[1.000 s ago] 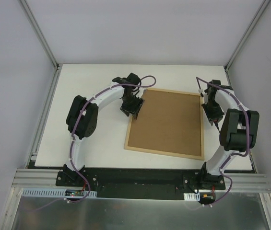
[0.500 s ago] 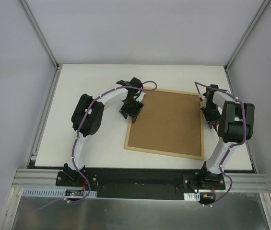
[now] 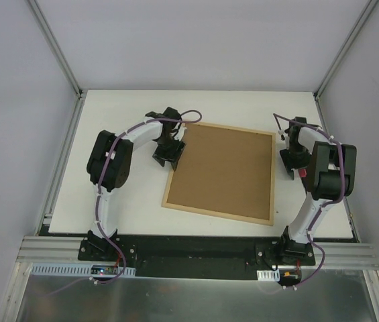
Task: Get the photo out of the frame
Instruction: Move the photo frame to the center of the board.
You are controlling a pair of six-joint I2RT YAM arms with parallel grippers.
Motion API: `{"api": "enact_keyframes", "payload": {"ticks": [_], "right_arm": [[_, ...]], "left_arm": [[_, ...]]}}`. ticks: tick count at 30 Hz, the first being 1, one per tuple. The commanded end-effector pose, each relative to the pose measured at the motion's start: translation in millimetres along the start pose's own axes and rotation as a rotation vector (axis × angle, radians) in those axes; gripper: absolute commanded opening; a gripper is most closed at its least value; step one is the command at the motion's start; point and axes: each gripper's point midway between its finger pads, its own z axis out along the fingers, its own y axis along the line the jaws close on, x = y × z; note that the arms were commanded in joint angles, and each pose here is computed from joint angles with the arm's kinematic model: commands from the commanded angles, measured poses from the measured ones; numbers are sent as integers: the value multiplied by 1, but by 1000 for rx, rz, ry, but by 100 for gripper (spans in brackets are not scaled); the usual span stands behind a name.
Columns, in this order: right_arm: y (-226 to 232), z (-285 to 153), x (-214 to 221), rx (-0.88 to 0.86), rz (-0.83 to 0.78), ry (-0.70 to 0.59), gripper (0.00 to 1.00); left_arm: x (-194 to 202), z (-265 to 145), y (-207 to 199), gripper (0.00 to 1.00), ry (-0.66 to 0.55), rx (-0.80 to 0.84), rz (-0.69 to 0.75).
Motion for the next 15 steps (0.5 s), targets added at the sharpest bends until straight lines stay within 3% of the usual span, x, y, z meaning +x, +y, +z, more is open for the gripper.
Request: {"api": "enact_keyframes", "payload": {"ticks": [1,8,15], "right_arm": [[-7,-20,-16,1,46,-93,60],[1,-68,-24,10,7,-217,64],[84,-150,-43,-83,-241,-489,65]], "left_arm": [[35,5,29,54,103,-72,18],[48,-2,45,48,111,-8,-86],[49,-11,40,59,93,52,-104]]}}
